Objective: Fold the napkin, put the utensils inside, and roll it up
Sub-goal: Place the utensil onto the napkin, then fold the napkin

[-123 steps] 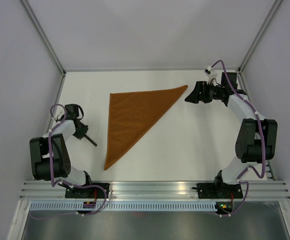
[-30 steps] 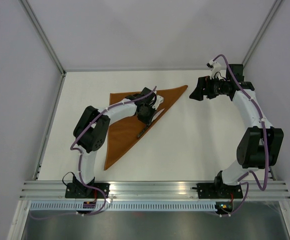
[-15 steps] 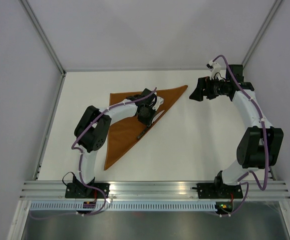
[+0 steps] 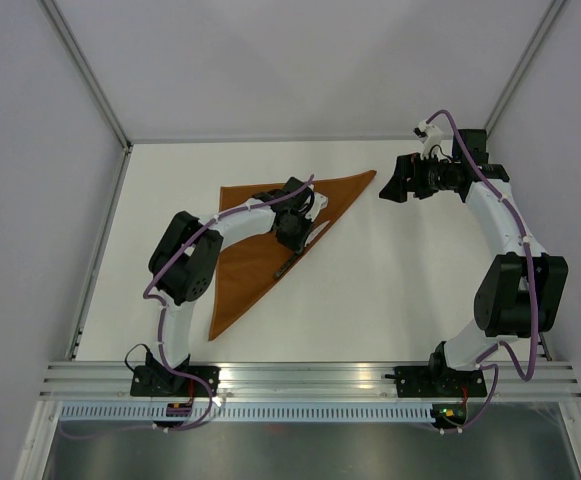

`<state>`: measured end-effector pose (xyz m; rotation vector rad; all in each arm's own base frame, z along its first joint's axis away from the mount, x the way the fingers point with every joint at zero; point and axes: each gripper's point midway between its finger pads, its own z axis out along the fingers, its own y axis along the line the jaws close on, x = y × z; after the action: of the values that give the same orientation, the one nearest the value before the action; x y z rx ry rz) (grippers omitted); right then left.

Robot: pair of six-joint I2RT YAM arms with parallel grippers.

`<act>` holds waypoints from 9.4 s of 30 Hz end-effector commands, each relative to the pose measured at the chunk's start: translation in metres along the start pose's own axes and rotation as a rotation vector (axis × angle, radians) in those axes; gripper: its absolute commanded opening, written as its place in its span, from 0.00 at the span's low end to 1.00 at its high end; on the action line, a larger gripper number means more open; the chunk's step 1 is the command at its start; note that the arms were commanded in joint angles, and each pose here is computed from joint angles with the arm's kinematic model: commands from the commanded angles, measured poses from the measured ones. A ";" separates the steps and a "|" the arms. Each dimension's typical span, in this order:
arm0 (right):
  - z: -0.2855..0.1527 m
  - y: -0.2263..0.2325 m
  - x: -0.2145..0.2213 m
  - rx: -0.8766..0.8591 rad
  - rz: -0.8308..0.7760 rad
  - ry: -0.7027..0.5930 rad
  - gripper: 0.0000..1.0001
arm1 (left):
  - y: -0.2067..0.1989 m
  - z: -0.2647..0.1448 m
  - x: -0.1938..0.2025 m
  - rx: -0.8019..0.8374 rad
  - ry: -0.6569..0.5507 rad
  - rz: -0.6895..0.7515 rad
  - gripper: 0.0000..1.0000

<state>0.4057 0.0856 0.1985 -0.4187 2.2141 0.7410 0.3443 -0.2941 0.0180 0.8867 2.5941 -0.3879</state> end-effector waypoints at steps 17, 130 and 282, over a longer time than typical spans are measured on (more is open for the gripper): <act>-0.008 0.010 -0.015 -0.015 -0.032 -0.041 0.95 | -0.024 -0.064 -0.052 0.062 -0.192 -0.001 0.56; 0.182 0.328 0.103 -0.001 -1.014 -0.189 0.01 | 0.050 -0.393 -0.006 -0.364 -0.922 -0.580 0.66; 0.170 0.025 -0.050 -0.022 0.024 -0.132 0.08 | 0.046 -0.224 -0.044 -0.181 -0.677 -0.482 0.69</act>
<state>0.5411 0.1940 0.1312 -0.1412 2.1524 0.8344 0.3460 -0.1980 0.2126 0.0015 2.1805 -0.4414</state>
